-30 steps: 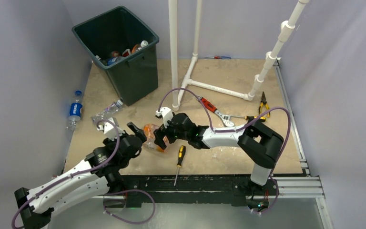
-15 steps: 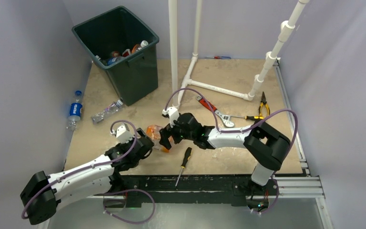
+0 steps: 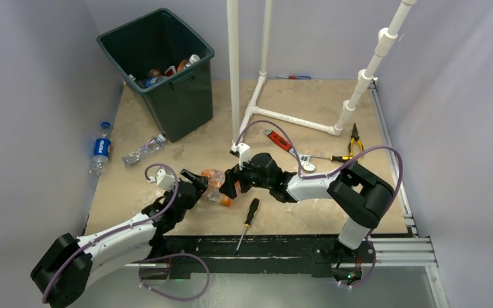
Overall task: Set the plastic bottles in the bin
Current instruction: Move the plastic bottle to the center of the board.
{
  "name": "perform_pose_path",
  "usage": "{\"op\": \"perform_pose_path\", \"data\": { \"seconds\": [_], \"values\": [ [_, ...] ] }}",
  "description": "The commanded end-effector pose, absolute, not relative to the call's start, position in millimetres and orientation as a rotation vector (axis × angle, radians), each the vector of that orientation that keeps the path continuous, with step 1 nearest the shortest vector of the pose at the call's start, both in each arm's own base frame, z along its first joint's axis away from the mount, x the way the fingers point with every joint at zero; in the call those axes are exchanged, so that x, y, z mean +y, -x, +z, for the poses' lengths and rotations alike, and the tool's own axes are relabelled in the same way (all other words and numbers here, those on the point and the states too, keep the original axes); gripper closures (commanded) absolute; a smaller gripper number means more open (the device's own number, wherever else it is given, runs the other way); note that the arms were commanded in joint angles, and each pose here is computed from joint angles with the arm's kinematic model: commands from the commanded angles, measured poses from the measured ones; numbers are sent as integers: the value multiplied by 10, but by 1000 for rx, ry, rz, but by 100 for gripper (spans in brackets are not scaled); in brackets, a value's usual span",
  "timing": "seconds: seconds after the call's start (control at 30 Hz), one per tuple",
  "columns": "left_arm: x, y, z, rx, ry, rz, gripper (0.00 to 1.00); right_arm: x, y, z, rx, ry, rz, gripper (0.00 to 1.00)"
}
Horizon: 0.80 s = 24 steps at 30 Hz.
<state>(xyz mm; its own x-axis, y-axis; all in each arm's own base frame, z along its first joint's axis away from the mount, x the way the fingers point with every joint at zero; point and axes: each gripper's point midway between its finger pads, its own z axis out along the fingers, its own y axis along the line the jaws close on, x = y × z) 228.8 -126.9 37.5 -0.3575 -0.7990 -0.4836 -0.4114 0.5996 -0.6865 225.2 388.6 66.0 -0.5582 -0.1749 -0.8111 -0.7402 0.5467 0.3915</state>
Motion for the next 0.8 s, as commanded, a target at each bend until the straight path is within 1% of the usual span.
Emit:
{"op": "perform_pose_path", "data": {
  "seconds": [0.0,0.07,0.23,0.3,0.37,0.4,0.47,0.57,0.77],
  "values": [
    [-1429,-2114,160,2089,868,-681,29,3898,-2044,659,2068,745,1145,16],
    [-1447,-2113,180,2073,845,-712,36,3925,-2013,684,2060,747,1183,18],
    [-1456,-2120,280,2026,781,-759,64,3937,-2004,754,2044,740,1207,18],
    [-1464,-2135,348,2009,749,-768,78,3941,-2003,800,2033,737,1217,18],
    [-1479,-2155,434,1993,714,-775,96,3944,-2005,872,2012,725,1234,17],
    [-1479,-2159,467,1990,697,-772,100,3942,-2006,911,2000,718,1243,17],
    [-1486,-2177,569,1978,658,-768,100,3943,-2010,988,1980,706,1254,14],
    [-1481,-2198,752,1949,599,-762,100,3930,-2031,1110,1964,689,1250,8],
    [-1349,-2195,1022,1916,540,-691,100,3852,-2153,1386,1932,662,1203,3]
  ]
}}
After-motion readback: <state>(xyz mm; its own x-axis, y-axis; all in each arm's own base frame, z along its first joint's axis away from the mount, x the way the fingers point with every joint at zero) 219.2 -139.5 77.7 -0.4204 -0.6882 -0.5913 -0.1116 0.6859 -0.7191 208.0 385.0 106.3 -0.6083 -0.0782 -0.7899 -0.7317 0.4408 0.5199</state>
